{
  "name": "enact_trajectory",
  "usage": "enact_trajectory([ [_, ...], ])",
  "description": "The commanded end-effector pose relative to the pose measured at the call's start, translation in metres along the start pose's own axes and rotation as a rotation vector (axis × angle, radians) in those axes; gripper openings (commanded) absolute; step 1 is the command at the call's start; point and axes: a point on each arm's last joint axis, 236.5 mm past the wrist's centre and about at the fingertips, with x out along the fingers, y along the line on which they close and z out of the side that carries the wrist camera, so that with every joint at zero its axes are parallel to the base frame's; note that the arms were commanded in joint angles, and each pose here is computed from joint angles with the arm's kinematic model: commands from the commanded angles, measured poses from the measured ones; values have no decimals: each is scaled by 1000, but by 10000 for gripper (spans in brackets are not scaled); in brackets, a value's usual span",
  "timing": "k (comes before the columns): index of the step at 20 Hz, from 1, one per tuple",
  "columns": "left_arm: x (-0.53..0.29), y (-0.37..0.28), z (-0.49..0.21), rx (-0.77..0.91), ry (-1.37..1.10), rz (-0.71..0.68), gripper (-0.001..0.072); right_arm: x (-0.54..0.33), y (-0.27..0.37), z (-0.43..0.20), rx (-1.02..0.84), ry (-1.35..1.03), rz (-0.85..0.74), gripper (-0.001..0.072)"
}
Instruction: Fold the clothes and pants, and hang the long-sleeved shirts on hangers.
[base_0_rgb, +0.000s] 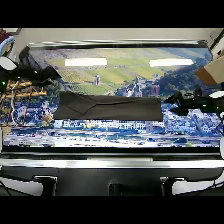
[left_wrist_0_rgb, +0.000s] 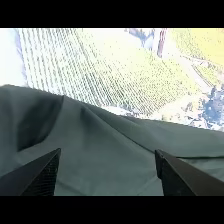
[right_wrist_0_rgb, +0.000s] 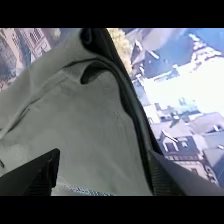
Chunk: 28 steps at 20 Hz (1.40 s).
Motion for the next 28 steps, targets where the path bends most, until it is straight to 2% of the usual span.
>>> enact_trajectory([
  [1, -41, -5, 9, 83, -34, 96, 701, 28, -5, -6, -26, 69, 49, 631],
  [8, -56, -10, 7, 95, -36, 106, 700, 46, -26, -1, -105, 43, -88, 601],
  [13, -56, -9, 7, 88, -35, 107, 700, 47, -26, 3, -105, 24, -94, 598],
  [18, -54, -13, 6, 93, -33, 103, 700, 74, -26, -23, -173, 108, -175, 545],
  [20, -54, -14, 5, 97, -32, 102, 700, 87, -21, -30, -204, 113, -211, 444],
  [21, -54, -14, 5, 96, -31, 101, 700, 91, -19, -30, -211, 105, -223, 362],
  [23, -54, -15, 5, 95, -31, 98, 696, 94, -14, -30, -214, 96, -219, 25],
  [25, -53, -15, 5, 95, -30, 97, 674, 85, -4, -24, -215, 53, -215, 29],
  [26, -51, -16, 3, 91, -23, 88, 601, 76, 7, -19, -232, 20, -205, 28],
  [28, -41, -27, -4, 71, 0, 33, 22, 52, 35, -12, -277, -31, -179, 28],
])
